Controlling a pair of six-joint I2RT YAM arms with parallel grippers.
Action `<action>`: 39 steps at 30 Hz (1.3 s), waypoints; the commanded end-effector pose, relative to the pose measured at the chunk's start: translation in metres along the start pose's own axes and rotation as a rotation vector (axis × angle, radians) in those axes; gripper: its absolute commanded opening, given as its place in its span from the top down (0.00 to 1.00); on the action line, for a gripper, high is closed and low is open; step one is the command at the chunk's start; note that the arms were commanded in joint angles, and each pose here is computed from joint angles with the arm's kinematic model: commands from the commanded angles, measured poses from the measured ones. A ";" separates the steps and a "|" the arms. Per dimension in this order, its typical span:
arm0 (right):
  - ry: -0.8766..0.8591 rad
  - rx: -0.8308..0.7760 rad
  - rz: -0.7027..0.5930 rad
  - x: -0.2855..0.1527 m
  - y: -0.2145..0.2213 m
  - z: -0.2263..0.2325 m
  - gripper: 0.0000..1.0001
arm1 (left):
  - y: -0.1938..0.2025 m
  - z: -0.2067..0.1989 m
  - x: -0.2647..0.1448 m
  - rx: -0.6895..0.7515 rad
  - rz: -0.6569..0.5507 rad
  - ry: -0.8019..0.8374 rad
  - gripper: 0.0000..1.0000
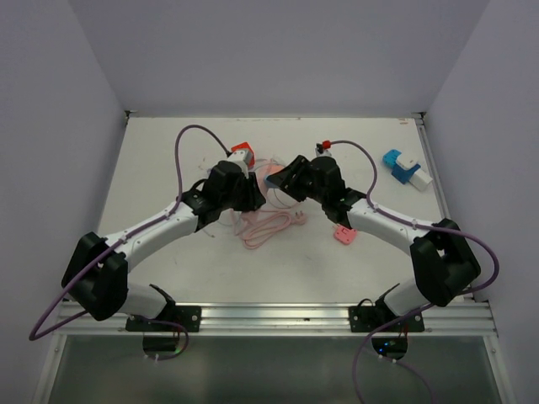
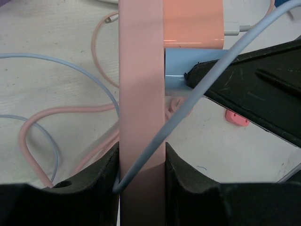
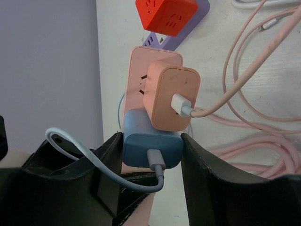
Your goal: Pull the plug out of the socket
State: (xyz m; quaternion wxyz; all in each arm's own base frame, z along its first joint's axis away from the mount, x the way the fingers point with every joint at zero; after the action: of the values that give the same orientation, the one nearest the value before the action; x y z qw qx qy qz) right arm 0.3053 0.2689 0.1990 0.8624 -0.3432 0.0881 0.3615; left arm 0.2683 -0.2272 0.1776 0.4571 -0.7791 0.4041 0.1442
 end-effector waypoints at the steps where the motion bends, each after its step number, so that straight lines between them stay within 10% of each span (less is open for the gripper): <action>1: -0.035 0.030 -0.059 0.000 -0.013 0.014 0.79 | -0.025 -0.012 -0.006 -0.011 -0.170 0.032 1.00; 6: -0.032 0.051 -0.052 -0.005 -0.011 0.014 1.00 | -0.013 0.010 -0.003 -0.040 -0.191 -0.053 1.00; 39: -0.002 0.052 0.047 -0.050 0.000 -0.007 1.00 | 0.002 0.098 -0.008 -0.155 -0.263 -0.369 1.00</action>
State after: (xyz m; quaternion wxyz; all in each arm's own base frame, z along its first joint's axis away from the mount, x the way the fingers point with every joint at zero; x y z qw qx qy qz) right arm 0.2692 0.2466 0.2085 0.8539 -0.3165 0.1085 0.3986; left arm 0.2691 -0.1586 0.1255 0.4591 -0.8165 0.2570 0.2376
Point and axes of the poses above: each gripper's point midway between its finger pads, its own x axis out along the fingers, its own z axis along the line the jaws close on, y = z × x, the point moved 6 cm from there along -x, back along the fingers, and after that the axes turned 9 degrees about -x, right-handed, at the moved point
